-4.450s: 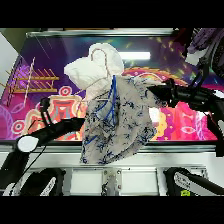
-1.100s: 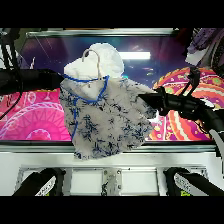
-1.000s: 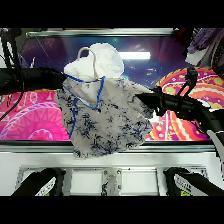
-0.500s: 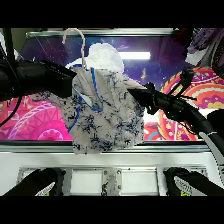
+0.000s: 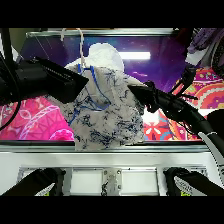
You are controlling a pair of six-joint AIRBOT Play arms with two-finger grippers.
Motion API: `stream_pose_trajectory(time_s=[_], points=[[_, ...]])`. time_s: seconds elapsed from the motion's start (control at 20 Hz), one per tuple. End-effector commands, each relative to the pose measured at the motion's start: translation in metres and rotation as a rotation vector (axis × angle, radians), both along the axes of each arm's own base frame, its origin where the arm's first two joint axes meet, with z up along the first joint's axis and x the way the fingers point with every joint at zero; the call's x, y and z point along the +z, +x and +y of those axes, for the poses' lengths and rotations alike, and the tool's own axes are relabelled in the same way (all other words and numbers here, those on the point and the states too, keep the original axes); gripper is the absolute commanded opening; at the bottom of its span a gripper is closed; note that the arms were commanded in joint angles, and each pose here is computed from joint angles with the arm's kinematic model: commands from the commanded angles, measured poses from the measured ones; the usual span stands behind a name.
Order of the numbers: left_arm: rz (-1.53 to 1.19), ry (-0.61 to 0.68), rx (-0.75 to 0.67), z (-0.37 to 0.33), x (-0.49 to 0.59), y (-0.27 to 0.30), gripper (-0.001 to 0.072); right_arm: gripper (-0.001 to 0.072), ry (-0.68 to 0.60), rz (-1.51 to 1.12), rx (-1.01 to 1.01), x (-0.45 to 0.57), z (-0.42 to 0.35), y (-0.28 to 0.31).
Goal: Fold the clothes and pants, and hang the long-sleeved shirts on hangers.
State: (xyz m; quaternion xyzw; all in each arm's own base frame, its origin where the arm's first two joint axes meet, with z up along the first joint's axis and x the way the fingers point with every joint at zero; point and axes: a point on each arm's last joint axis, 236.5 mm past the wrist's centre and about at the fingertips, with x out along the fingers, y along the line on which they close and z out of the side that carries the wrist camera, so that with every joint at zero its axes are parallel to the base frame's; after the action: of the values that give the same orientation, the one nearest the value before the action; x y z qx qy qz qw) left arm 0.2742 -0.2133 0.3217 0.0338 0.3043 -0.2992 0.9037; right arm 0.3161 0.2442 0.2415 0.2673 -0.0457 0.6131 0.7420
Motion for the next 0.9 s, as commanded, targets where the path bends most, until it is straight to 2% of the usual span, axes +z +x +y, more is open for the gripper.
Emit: stream_pose_trajectory(time_s=[0.0,0.2,0.25,0.3,0.4,0.45,0.65,0.85], points=[[-0.019,-0.012,0.001,-0.001,0.005,0.002,0.0557,0.0004,0.007,0.001,0.005,0.002,0.0,-0.001],[-0.109,-0.045,0.052,0.011,0.028,0.008,0.0555,0.0004,0.04,-0.002,0.008,0.009,-0.003,-0.002],[-0.131,-0.048,0.095,0.022,0.034,0.01,0.053,0.0004,0.054,0.0,0.001,0.012,-0.005,0.0],[-0.144,-0.044,0.121,0.031,0.038,0.01,0.0397,0.0004,0.07,0.001,-0.01,0.015,-0.008,0.002],[-0.163,-0.039,0.138,0.04,0.043,0.006,0.0055,0.0004,0.077,-0.007,-0.047,0.022,-0.015,0.012],[-0.167,-0.042,0.138,0.041,0.044,0.004,0.0014,0.0004,0.077,-0.026,-0.07,0.029,-0.022,0.018],[-0.133,-0.016,0.138,0.04,0.033,0.006,0.0014,0.0004,0.062,-0.103,-0.247,0.068,-0.072,0.043],[-0.065,0.038,0.137,0.03,0.008,0.019,0.0013,0.0004,-0.038,-0.167,-0.528,0.098,-0.155,0.053]])
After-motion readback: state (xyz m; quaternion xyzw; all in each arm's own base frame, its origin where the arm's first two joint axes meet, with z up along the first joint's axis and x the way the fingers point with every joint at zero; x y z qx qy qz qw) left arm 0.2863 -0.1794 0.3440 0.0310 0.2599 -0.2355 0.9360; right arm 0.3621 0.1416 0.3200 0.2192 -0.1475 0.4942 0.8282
